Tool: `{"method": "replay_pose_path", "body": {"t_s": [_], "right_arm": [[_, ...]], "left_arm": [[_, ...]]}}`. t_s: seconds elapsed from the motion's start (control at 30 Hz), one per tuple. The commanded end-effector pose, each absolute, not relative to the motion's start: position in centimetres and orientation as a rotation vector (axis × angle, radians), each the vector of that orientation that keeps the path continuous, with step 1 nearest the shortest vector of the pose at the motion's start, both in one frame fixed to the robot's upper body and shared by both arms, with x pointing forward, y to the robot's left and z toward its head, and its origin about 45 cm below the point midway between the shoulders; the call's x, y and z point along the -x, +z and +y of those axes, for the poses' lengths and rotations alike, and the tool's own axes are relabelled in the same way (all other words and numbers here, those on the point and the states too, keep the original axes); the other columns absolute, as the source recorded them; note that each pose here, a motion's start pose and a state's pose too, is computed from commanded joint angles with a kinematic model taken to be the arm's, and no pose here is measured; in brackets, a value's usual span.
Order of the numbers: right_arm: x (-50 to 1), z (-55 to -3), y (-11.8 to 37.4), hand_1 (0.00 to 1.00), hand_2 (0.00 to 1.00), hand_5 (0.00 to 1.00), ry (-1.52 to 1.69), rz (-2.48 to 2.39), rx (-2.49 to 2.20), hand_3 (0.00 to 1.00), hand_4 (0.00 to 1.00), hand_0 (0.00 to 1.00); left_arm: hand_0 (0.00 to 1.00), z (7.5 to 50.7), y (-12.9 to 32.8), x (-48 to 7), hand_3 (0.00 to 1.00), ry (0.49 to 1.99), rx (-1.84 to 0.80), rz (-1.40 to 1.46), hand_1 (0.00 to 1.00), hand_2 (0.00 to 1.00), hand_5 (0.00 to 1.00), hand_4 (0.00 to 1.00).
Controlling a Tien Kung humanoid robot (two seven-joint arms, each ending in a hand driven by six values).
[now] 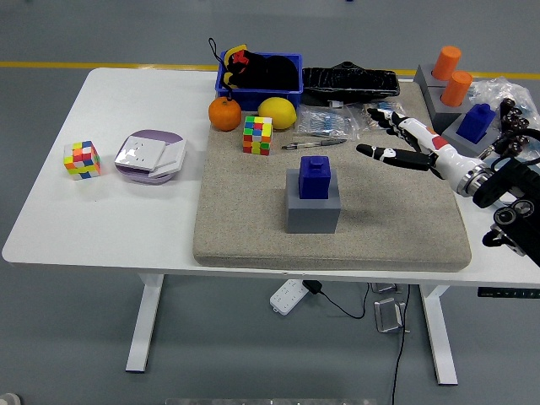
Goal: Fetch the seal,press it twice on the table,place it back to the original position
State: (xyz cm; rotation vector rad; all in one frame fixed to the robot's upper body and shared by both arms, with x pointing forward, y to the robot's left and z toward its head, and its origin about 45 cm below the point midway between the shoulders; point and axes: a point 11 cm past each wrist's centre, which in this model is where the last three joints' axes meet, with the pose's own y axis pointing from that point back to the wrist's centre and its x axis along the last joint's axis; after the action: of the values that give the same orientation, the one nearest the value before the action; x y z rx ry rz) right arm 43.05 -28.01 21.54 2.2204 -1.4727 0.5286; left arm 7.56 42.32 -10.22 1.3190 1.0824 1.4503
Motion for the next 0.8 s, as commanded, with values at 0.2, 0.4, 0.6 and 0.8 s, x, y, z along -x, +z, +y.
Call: {"method": "replay_pose_path", "body": {"t_s": [0.2, 0.4, 0.6, 0.8], "right_arm": [[-42.5, -32.3, 21.6, 0.998, 0.998, 0.931, 0.482, -1.648, -2.155, 0.998, 0.998, 0.998], [-41.1, -36.1, 21.6, 0.998, 0.998, 0.896, 0.412, -1.898, -2.120, 0.998, 0.998, 0.998], [-39.9, -38.6, 21.0, 0.925, 0.887, 0.629, 0.370, -2.001, -2.035, 0.869, 0.998, 0.964], [-39.0, -39.6, 20.9, 0.801, 0.765, 0.510, 0.332, -2.058, -2.000, 0.746, 0.998, 0.877]], "left_arm": [[0.793, 42.3, -10.2, -7.5, 0.762, 1.452, -1.318, 1.086, 0.744, 0.737, 0.437, 0.622], [0.793, 42.3, -10.2, -7.6, 0.762, 1.457, -1.313, 1.086, 0.743, 0.737, 0.440, 0.623], [0.793, 42.2, -10.3, -7.6, 0.762, 1.453, -1.313, 1.089, 0.744, 0.737, 0.438, 0.622], [0.793, 42.2, -10.2, -8.0, 0.762, 1.456, -1.310, 1.082, 0.743, 0.737, 0.437, 0.622]]}}
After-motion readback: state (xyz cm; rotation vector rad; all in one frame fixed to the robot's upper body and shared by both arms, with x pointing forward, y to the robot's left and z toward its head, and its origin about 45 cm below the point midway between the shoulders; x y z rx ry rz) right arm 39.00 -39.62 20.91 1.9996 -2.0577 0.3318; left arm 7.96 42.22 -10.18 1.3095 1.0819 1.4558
